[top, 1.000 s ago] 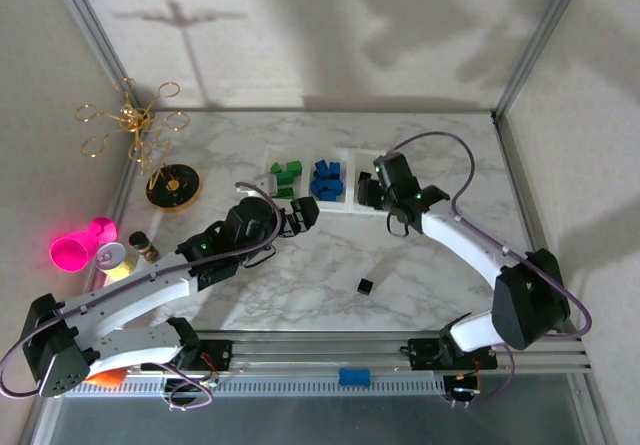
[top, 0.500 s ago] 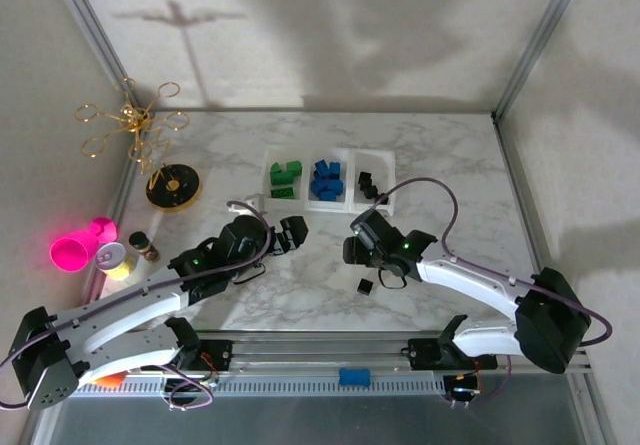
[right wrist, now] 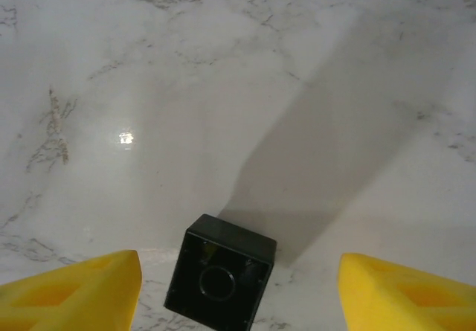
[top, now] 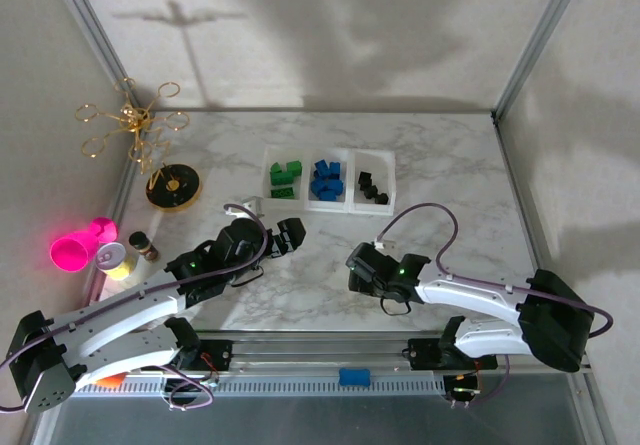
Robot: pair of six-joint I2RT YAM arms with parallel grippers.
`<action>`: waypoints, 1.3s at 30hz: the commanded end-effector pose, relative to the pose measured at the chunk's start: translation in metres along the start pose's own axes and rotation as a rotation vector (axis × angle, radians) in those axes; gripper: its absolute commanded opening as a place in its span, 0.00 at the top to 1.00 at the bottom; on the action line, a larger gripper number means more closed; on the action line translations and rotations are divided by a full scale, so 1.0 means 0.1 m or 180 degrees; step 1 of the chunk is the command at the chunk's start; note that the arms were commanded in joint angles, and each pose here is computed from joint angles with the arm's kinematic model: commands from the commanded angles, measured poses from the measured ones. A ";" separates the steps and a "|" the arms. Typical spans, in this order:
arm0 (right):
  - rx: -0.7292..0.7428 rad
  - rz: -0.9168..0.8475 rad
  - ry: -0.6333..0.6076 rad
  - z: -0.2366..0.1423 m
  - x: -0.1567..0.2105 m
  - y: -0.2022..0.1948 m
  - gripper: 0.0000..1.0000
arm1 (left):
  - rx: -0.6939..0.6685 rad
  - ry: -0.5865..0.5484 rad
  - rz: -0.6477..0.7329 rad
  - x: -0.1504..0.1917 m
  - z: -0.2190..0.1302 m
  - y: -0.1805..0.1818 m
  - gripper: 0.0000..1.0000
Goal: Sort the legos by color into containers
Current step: Pick up the lego from the bottom-center of the table.
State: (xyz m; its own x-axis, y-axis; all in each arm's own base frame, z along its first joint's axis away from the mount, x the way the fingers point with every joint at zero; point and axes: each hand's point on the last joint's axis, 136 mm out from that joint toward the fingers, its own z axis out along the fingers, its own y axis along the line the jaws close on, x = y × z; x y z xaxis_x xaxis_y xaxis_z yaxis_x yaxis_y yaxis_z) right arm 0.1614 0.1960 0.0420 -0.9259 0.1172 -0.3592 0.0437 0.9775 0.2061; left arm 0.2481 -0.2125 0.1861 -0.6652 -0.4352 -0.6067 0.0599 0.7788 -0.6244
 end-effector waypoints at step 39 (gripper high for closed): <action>0.0065 -0.0270 -0.1130 -0.53 -1.83 0.35 0.64 | -0.0092 -0.0394 0.0269 -0.44 0.04 -0.24 0.00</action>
State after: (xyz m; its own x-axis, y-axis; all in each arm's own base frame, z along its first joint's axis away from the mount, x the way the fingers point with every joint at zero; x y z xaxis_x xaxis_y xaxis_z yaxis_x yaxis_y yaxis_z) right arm 0.2839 0.2063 0.1563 -0.7656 0.1569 -0.6239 0.0245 0.9762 0.2155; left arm 0.2653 -0.2162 0.2052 -0.6200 -0.4072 -0.6707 0.0811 0.8170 -0.5710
